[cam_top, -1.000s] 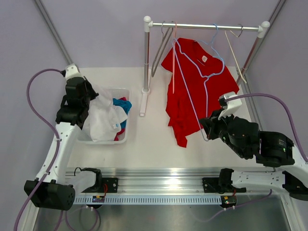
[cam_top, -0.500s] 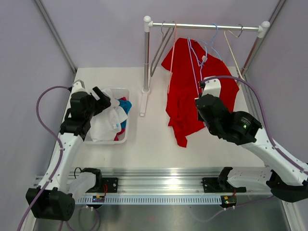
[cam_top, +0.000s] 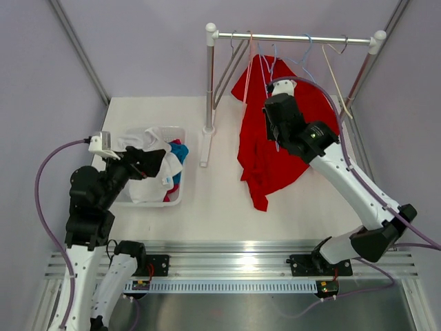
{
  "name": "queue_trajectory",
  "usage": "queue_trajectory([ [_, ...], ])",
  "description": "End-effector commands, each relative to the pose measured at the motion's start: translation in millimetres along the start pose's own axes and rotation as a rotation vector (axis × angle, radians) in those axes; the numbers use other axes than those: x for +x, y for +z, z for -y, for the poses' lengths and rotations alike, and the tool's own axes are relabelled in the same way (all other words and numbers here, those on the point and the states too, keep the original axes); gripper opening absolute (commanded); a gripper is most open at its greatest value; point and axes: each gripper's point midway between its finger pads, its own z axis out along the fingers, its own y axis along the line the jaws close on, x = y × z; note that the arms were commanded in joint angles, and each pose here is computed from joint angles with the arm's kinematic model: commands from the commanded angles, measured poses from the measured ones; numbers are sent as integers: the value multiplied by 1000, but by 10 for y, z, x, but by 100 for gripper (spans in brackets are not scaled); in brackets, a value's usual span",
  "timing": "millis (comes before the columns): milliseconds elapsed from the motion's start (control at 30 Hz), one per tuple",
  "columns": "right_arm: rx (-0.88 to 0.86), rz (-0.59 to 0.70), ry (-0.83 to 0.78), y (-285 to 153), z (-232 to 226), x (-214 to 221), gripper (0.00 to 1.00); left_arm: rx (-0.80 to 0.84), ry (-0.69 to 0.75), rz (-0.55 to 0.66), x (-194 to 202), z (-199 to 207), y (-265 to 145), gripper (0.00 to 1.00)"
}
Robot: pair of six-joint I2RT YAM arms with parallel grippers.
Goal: Remove the t-shirt from the hanger
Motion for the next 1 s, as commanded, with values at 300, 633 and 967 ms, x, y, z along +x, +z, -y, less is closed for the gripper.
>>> queue_trajectory([
  [300, -100, 125, 74, 327, -12, -665, 0, 665, 245, -161, 733, 988, -869, 99],
  [633, -34, 39, 43, 805, -8, -573, 0, 738, 254, -199, 925, 1014, -997, 99],
  [967, -3, 119, 119, 807, 54, -678, 13, 720, 246, -213, 962, 988, -996, 99],
])
